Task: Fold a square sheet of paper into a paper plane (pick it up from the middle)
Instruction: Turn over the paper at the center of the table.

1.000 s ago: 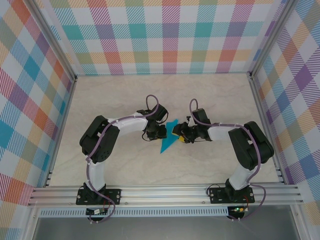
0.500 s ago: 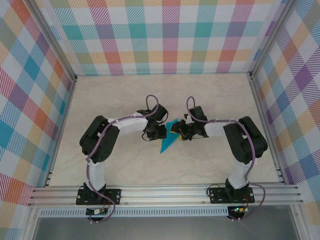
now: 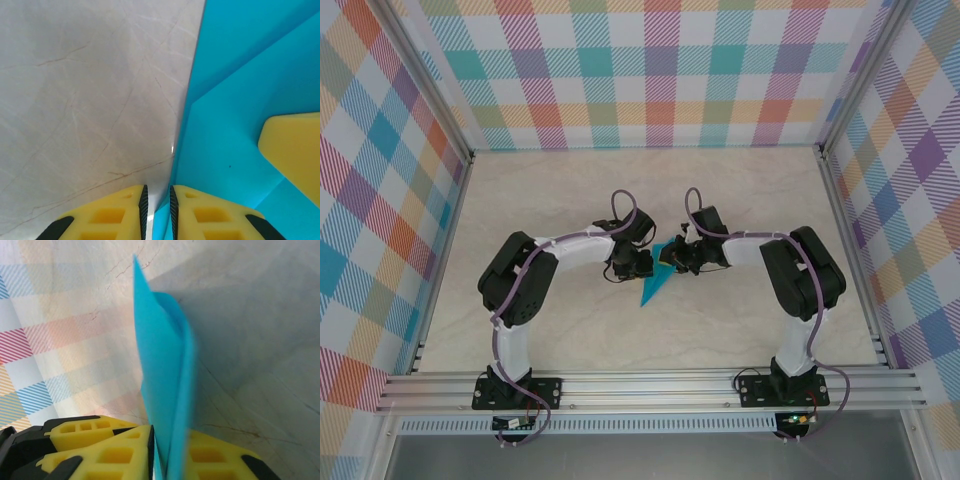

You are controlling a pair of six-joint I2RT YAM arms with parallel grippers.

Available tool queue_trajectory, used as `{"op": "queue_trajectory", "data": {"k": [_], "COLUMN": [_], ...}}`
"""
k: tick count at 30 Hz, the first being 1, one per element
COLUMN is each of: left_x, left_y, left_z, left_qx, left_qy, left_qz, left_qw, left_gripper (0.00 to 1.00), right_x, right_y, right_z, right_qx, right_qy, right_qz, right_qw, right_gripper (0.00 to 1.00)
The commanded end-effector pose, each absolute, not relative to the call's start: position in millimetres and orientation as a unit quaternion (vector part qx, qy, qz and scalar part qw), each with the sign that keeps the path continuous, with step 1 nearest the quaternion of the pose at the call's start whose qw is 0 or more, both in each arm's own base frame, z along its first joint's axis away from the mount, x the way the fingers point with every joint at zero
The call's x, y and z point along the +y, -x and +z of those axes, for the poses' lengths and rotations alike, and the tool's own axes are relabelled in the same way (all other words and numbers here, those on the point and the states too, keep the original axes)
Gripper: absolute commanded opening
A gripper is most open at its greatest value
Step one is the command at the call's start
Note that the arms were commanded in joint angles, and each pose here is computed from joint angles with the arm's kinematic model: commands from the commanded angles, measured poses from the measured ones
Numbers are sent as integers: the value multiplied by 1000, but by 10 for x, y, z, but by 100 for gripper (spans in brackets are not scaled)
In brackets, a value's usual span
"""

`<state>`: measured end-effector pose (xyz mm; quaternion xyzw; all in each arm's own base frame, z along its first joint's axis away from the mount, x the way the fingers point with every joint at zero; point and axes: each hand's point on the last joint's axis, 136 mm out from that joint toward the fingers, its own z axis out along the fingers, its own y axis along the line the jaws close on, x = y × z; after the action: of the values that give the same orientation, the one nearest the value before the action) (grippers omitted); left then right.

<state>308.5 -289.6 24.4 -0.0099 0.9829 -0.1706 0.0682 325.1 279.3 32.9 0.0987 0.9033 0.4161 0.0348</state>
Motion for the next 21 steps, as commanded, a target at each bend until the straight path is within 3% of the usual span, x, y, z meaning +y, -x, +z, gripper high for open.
{"op": "queue_trajectory", "data": {"k": [1,12,21], "left_x": [-2853,-2466,-2376], "left_y": [-3112,-2968,-2818], "left_z": [529,911,1023], "left_qx": [976,966,953], "left_qy": [17,57,85], "left_qz": [-191,-183,-222], "left_qw": [100,173,190], "left_gripper": [22,24,26], "right_x": [2826,2467,2182], "right_y": [-3225,-3040,-2834], "right_z": [443,781,1171], "right_qx": [908,941,969], "right_qy": [-68,-43,-69], "right_qz": [411,327,213], "right_qw": [38,80,107], "right_gripper": [14,9,10]}}
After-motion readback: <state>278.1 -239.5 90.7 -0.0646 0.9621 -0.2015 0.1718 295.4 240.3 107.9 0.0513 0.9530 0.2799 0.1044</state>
